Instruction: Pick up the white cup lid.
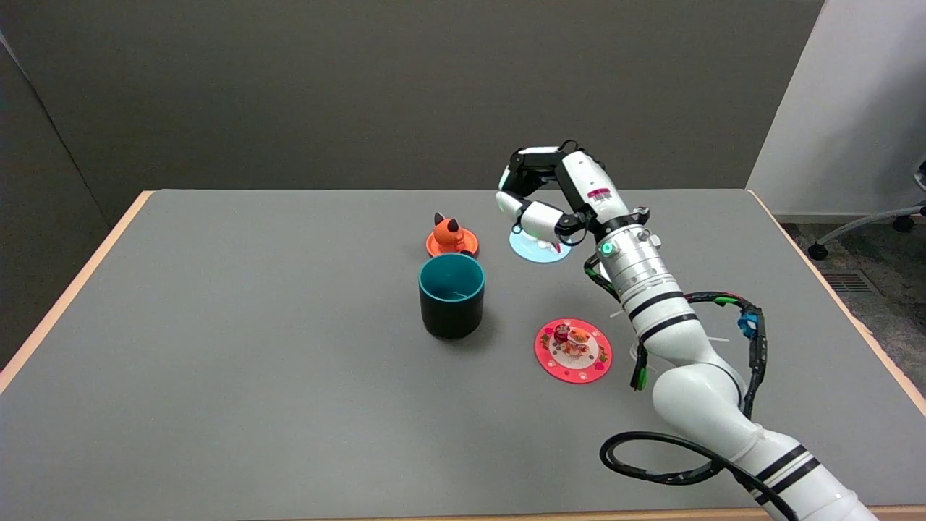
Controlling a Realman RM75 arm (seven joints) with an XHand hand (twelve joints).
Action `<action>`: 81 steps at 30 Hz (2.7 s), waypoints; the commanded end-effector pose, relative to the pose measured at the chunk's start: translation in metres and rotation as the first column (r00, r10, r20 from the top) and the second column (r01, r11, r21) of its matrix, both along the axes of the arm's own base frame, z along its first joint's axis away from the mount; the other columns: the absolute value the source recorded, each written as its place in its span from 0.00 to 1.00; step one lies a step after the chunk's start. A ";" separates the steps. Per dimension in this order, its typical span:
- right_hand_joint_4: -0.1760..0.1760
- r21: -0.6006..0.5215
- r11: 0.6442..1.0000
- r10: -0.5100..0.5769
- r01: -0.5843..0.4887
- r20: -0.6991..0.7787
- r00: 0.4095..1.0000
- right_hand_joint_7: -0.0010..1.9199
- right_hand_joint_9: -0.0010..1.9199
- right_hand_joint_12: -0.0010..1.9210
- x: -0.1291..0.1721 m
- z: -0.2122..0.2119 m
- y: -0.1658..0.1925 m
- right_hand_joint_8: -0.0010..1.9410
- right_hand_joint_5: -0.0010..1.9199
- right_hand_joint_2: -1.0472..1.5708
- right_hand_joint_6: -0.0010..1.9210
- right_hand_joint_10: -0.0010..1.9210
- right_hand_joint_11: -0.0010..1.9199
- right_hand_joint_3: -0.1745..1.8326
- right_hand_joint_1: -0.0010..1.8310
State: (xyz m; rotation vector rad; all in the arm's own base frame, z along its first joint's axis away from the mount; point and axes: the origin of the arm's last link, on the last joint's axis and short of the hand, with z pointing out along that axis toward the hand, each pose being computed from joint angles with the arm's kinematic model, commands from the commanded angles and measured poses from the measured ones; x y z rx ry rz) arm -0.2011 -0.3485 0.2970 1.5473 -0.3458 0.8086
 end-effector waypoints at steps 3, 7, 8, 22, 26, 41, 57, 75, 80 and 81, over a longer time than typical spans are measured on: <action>0.60 -0.133 0.975 -0.204 0.179 -0.207 0.957 0.48 0.41 0.34 -0.015 0.056 -0.015 0.11 0.41 0.62 0.15 0.10 0.27 0.54 0.47; 0.52 -0.151 0.956 -0.288 0.253 -0.287 0.914 0.43 0.38 0.32 -0.026 0.075 -0.022 0.10 0.37 0.59 0.11 0.10 0.26 0.56 0.46; 0.51 -0.160 0.951 -0.303 0.264 -0.307 0.902 0.42 0.38 0.31 -0.028 0.080 -0.024 0.10 0.36 0.58 0.11 0.10 0.27 0.55 0.45; 0.49 -0.342 0.895 -0.384 0.286 -0.265 0.885 0.40 0.37 0.27 -0.031 0.149 -0.007 0.10 0.35 0.57 0.11 0.10 0.26 0.56 0.44; 0.50 -0.376 0.879 -0.400 0.294 -0.242 0.884 0.40 0.38 0.28 -0.032 0.162 0.008 0.10 0.36 0.57 0.11 0.10 0.26 0.56 0.44; 0.53 -0.408 0.835 -0.475 0.370 -0.193 0.859 0.42 0.39 0.26 -0.058 0.174 0.032 0.11 0.38 0.59 0.12 0.11 0.28 0.55 0.45; 0.51 -0.331 0.830 -0.552 0.449 -0.370 0.748 0.39 0.35 0.20 -0.074 0.158 -0.003 0.10 0.36 0.57 0.11 0.10 0.24 0.58 0.48; 0.50 -0.358 0.824 -0.558 0.439 -0.386 0.734 0.39 0.35 0.18 -0.064 0.176 -0.005 0.10 0.37 0.59 0.11 0.10 0.24 0.58 0.47; 0.54 -0.361 0.821 -0.564 0.443 -0.388 0.729 0.40 0.35 0.18 -0.065 0.177 -0.003 0.11 0.39 0.60 0.13 0.10 0.25 0.56 0.48; 0.54 -0.361 0.819 -0.568 0.446 -0.391 0.725 0.41 0.35 0.18 -0.066 0.177 -0.003 0.11 0.39 0.60 0.13 0.10 0.25 0.56 0.48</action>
